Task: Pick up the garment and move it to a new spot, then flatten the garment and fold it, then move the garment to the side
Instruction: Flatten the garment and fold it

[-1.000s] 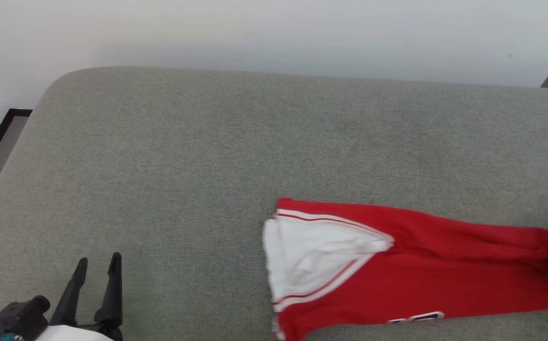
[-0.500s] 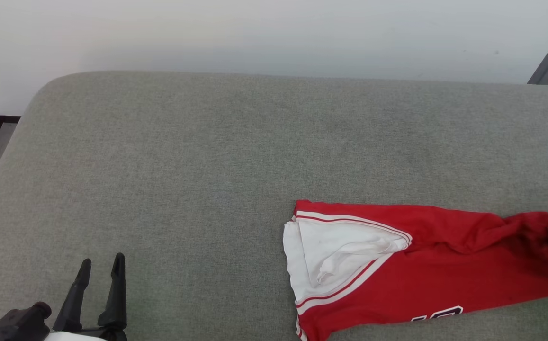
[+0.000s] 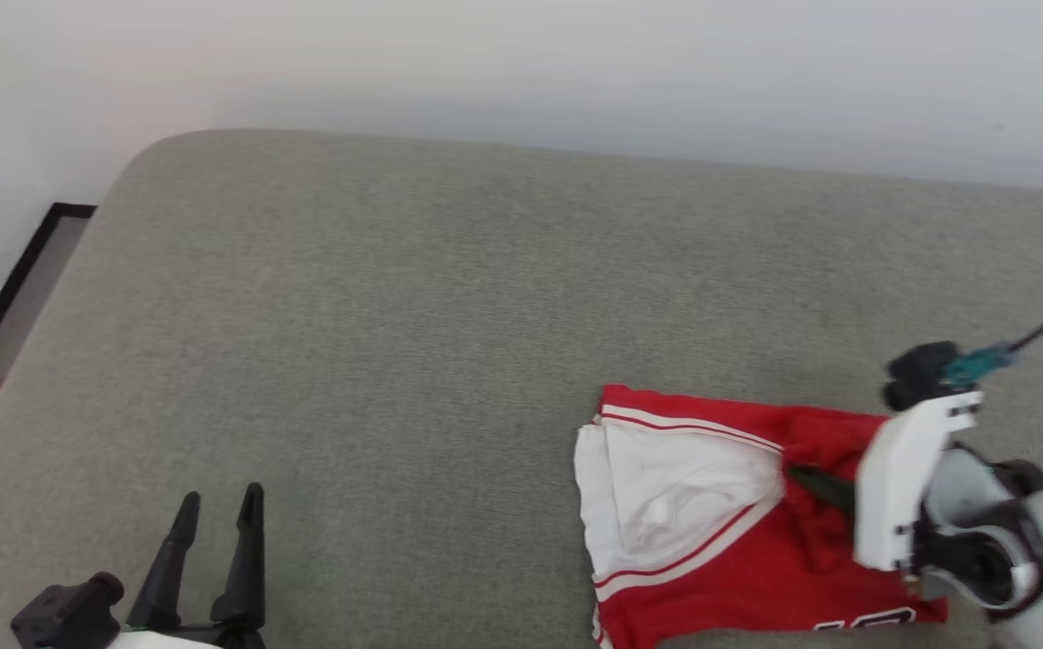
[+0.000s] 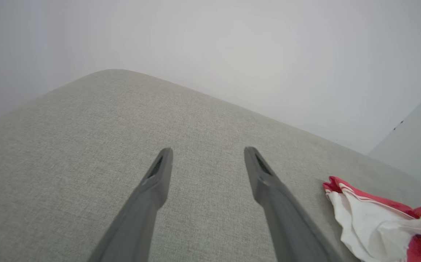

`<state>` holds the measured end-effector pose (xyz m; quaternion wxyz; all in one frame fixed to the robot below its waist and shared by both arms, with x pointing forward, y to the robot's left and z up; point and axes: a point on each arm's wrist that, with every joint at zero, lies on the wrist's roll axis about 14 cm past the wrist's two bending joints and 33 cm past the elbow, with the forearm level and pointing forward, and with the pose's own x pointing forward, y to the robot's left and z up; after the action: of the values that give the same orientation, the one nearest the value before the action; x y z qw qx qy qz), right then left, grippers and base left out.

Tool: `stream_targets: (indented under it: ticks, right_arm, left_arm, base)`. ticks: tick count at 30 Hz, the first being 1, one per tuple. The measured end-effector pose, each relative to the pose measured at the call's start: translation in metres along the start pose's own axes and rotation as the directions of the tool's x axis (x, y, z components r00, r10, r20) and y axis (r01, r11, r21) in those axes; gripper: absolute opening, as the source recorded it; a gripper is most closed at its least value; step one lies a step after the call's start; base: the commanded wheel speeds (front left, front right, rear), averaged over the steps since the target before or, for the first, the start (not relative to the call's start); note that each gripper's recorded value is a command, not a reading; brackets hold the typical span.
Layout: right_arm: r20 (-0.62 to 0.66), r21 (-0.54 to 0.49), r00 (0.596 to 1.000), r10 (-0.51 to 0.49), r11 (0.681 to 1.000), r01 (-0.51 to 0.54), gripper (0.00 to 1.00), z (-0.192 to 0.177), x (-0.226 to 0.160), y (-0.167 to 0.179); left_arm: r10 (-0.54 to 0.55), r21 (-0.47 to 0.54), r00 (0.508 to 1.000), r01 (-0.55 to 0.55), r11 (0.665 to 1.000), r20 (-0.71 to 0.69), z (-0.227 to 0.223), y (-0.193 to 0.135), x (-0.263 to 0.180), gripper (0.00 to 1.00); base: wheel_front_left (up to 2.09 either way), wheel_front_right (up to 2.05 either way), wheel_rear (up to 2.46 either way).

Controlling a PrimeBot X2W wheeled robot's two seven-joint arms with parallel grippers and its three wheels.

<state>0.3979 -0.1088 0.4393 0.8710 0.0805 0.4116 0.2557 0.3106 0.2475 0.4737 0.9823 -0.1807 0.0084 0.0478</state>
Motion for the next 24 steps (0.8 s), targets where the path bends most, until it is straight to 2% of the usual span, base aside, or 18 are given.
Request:
stream_targets:
  ticks: [7,11,12,13,14,15,18,24]
  right_arm:
    - [-0.060,-0.091,0.989,0.139,0.985,-0.144,0.00,-0.001,0.040,0.066]
    - [-0.088,-0.120,0.983,0.164,0.978,-0.174,0.02,-0.004,0.051,0.081]
    - [-0.094,-0.127,0.982,0.166,0.976,-0.177,0.11,-0.004,0.053,0.084]
    - [-0.104,-0.134,0.981,0.167,0.975,-0.180,0.25,-0.005,0.055,0.086]
    - [-0.117,-0.139,0.979,0.167,0.973,-0.183,0.75,-0.008,0.057,0.088]
    - [-0.121,-0.140,0.977,0.175,0.971,-0.192,1.00,-0.008,0.058,0.091]
    - [-0.106,-0.149,0.976,0.188,0.968,-0.203,1.00,-0.003,0.056,0.097]
    - [-0.038,-0.160,0.984,0.172,0.971,-0.176,1.00,0.016,0.038,0.084]
  left_arm:
    - [0.035,-0.011,0.999,-0.035,0.999,0.016,0.004,0.009,-0.013,1.00]
    - [0.048,-0.013,0.999,-0.048,0.999,0.022,0.006,0.012,-0.018,1.00]
    - [0.052,-0.014,0.998,-0.052,0.999,0.026,0.007,0.013,-0.018,1.00]
    - [0.055,-0.015,0.998,-0.054,0.998,0.029,0.008,0.014,-0.019,1.00]
    - [0.059,-0.018,0.998,-0.059,0.998,0.032,0.008,0.015,-0.020,1.00]
    - [0.062,-0.021,0.997,-0.061,0.998,0.035,0.009,0.016,-0.021,1.00]
    - [0.067,-0.027,0.997,-0.066,0.997,0.044,0.011,0.017,-0.023,1.00]
    - [0.062,-0.032,0.997,-0.061,0.998,0.047,0.013,0.018,-0.023,1.00]
  base:
    - [0.00,0.00,0.00]
    - [0.00,0.00,0.00]
    - [0.00,0.00,0.00]
    - [0.00,0.00,0.00]
    - [0.00,0.00,0.00]
    - [0.00,0.00,0.00]
    - [0.00,0.00,0.00]
    - [0.00,0.00,0.00]
